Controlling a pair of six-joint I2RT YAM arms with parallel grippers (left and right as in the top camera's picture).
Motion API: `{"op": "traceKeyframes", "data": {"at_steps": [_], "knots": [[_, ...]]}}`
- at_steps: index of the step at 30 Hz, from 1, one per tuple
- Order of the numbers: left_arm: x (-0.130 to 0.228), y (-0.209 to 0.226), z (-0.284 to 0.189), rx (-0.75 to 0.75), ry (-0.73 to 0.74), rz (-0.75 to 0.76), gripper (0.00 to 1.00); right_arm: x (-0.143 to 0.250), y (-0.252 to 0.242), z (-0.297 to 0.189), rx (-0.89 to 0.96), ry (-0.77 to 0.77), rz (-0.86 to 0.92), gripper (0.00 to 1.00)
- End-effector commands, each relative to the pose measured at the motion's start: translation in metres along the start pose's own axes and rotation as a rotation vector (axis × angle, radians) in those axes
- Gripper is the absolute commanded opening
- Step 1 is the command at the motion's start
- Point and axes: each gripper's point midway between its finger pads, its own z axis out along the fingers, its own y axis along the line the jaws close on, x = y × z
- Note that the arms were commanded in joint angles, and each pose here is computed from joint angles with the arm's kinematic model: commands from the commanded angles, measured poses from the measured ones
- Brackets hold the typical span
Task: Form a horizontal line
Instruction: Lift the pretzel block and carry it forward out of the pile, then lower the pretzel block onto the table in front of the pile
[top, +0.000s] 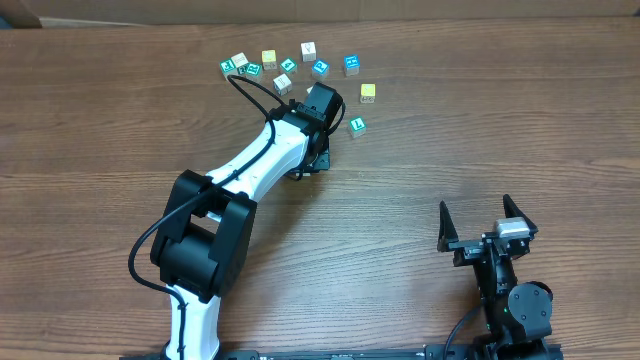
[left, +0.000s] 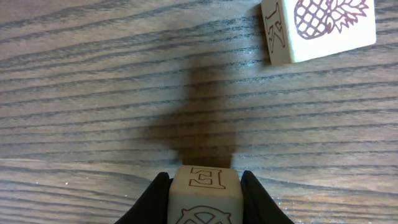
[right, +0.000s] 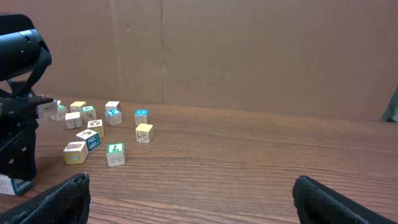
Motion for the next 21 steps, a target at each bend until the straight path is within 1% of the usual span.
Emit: {"op": "traceKeyframes", "data": {"at_steps": [1, 7, 21], "knots": [[0.0064, 0.0034, 0.0091, -0.033, 0.011, 0.031, 0.15, 0.0019, 0.0002, 0.0000, -0.002, -0.003, -0.004, 1.00], [0.0065, 0.0037, 0.0096, -0.032, 0.011, 0.030, 0.16, 0.0019, 0.0002, 0.0000, -0.002, -0.003, -0.004, 1.00], [0.0080, 0.0069, 0.0140, -0.055, 0.013, 0.018, 0.16, 0.0019, 0.0002, 0.0000, -0.002, -0.003, -0.004, 1.00]]}}
